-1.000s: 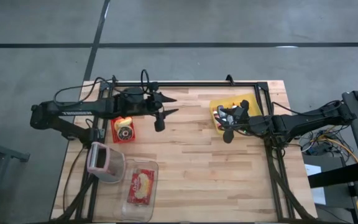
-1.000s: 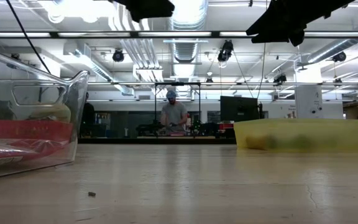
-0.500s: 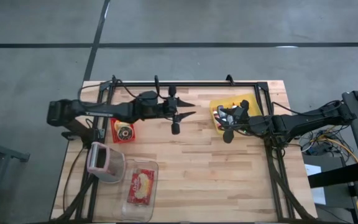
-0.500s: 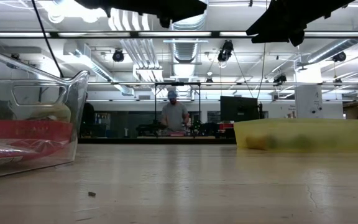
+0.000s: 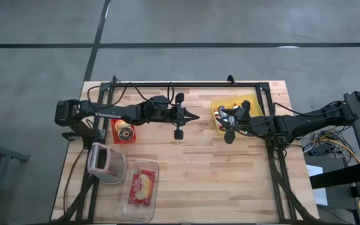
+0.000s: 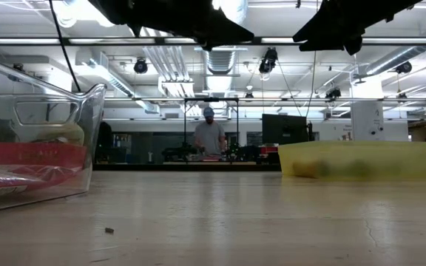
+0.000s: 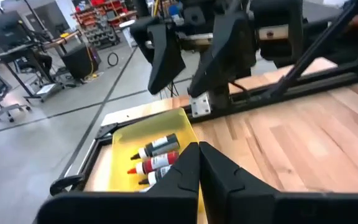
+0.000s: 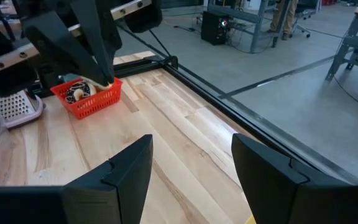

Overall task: Pick & Place Food Item
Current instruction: Return to Home Position

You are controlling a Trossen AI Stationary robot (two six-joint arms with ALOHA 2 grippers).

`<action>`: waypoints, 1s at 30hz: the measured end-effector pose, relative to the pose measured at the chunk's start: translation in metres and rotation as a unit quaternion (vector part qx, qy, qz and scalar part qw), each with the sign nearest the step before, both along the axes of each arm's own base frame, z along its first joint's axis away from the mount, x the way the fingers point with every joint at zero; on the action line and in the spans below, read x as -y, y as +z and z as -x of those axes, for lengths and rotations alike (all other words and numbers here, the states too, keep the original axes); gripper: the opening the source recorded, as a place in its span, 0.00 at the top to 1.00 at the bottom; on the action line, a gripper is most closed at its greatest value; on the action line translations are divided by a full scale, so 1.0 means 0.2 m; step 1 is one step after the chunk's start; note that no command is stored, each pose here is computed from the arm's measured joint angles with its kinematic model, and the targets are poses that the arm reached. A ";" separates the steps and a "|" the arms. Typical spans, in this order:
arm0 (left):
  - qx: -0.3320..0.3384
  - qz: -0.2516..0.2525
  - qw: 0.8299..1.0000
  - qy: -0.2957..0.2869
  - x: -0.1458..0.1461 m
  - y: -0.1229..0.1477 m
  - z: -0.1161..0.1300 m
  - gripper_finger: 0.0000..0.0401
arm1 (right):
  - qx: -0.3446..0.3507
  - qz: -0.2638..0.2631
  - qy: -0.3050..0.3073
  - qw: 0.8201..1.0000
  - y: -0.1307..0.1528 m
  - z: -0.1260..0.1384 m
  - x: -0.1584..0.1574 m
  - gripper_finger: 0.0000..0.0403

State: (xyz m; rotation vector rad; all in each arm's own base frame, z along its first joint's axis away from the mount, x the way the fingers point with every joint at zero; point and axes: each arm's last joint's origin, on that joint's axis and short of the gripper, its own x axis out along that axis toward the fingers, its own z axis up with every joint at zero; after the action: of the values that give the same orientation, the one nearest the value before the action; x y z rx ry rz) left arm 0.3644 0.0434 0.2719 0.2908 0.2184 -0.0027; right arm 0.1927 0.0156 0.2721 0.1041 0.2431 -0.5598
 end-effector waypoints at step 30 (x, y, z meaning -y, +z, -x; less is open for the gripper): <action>0.195 -0.026 0.980 0.036 0.10 -0.24 1.03 0.95 | 0.000 0.000 0.000 1.000 0.00 0.00 0.00 0.46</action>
State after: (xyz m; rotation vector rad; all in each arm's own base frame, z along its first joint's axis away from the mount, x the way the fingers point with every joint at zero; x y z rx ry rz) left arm 0.1590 0.0231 0.2229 0.3292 -0.1607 0.1307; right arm 0.1927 0.0156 0.2721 0.1040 0.2435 -0.5597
